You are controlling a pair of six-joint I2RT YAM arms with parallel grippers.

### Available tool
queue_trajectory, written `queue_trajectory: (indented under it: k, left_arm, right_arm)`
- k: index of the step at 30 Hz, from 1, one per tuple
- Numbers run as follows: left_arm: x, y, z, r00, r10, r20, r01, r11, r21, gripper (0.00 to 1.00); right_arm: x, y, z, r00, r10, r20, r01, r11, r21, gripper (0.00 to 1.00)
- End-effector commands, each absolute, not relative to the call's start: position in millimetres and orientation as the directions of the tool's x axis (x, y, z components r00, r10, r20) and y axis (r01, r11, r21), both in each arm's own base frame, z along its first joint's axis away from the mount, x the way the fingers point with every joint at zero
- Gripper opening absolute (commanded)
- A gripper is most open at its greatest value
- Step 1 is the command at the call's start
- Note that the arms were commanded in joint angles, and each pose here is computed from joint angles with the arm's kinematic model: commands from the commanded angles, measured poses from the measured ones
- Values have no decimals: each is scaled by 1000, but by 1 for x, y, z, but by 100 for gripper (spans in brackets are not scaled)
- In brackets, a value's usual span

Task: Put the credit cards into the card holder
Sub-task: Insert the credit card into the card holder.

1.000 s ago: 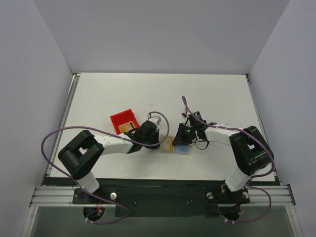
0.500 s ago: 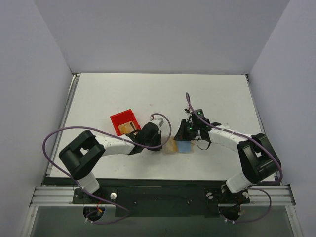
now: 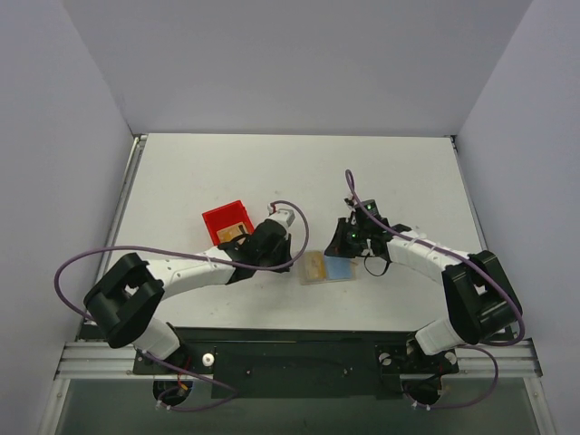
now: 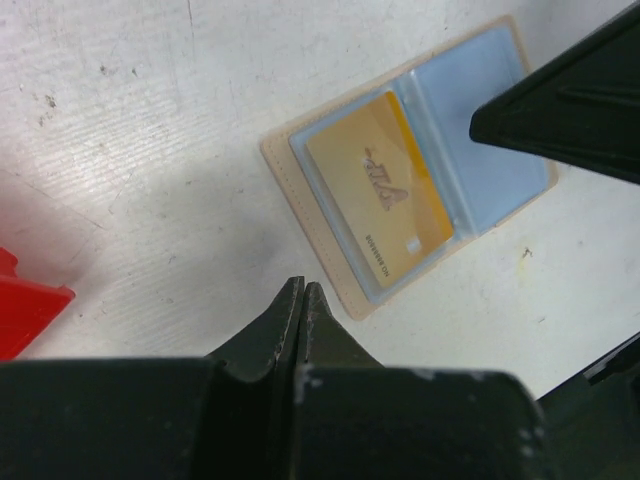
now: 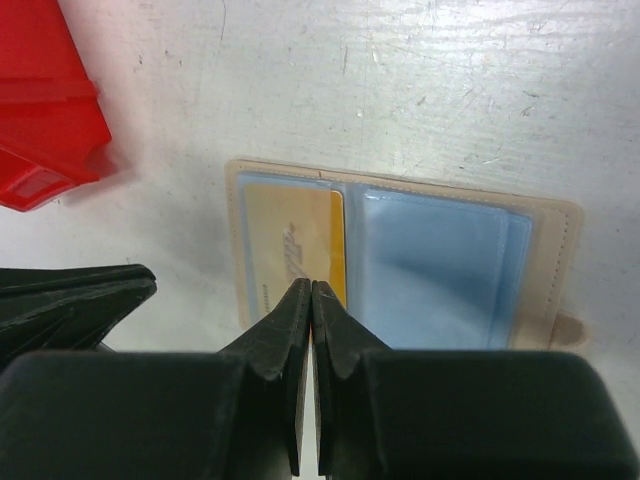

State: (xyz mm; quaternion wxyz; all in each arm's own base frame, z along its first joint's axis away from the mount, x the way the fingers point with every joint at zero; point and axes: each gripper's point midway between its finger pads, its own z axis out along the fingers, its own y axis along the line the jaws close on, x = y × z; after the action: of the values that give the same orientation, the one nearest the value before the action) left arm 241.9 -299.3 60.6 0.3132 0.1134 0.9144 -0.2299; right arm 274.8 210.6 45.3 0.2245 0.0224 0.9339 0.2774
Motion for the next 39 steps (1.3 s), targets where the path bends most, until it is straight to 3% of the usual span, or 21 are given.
queue_trajectory:
  k: [1, 10, 17, 28, 39]
  left_arm:
    - [255, -301, 72, -757, 57, -651, 352, 875, -332, 0]
    - [252, -315, 60, -777, 61, -627, 368, 851, -374, 0]
    - [252, -317, 54, -783, 77, -617, 374, 851, -368, 0]
    - [254, -323, 47, -783, 74, -618, 380, 843, -381, 0]
    - [254, -325, 42, -788, 82, -611, 382, 843, -380, 0]
  right_arm:
    - [274, 208, 47, -903, 145, -405, -94, 853, 514, 0]
    - [261, 218, 32, -929, 66, -364, -129, 863, 487, 0]
    - [257, 208, 22, -925, -41, -379, -156, 948, 277, 0]
    - [261, 192, 21, -911, -78, -406, -142, 981, 132, 0]
    - [258, 203, 15, -916, -127, -382, -187, 974, 125, 0]
